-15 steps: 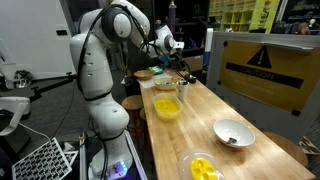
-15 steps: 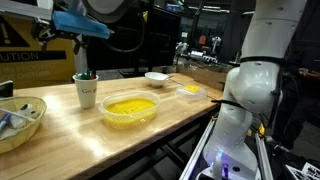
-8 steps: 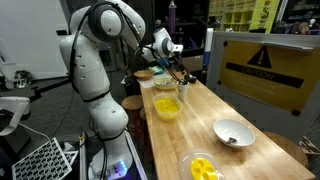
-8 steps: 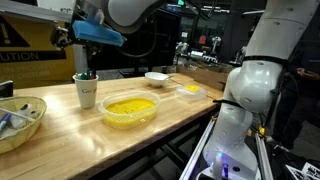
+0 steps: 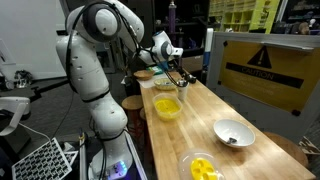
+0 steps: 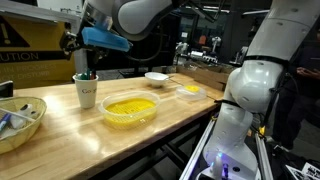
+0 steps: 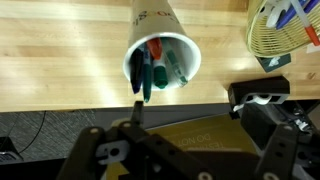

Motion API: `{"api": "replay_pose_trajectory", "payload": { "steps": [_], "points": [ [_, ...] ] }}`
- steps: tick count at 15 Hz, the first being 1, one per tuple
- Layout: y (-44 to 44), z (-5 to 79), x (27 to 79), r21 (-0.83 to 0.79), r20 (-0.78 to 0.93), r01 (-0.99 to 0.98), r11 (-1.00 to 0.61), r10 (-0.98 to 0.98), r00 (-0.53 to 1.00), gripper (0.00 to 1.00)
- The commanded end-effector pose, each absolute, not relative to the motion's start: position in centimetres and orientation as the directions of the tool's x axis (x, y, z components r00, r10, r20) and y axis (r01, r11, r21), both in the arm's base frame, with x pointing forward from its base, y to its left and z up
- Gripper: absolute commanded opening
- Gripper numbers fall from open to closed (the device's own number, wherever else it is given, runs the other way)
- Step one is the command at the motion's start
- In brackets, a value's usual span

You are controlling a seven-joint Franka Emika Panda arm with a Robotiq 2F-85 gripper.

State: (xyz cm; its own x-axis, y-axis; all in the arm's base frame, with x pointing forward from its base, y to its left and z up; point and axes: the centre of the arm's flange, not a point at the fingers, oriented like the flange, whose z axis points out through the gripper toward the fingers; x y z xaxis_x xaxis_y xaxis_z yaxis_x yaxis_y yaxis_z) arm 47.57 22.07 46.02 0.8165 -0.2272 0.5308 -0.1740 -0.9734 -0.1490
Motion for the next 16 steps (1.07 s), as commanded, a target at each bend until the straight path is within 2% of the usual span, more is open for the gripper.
{"api": "replay_pose_trajectory", "payload": {
  "steps": [1, 16],
  "points": [
    [21.2, 45.3, 47.0, -0.190, 0.522, -0.191, -0.963, -0.264, 0.811, 1.00],
    [18.7, 42.2, 46.1, -0.247, 0.500, -0.229, -0.942, -0.326, 0.802, 1.00]
  ]
}}
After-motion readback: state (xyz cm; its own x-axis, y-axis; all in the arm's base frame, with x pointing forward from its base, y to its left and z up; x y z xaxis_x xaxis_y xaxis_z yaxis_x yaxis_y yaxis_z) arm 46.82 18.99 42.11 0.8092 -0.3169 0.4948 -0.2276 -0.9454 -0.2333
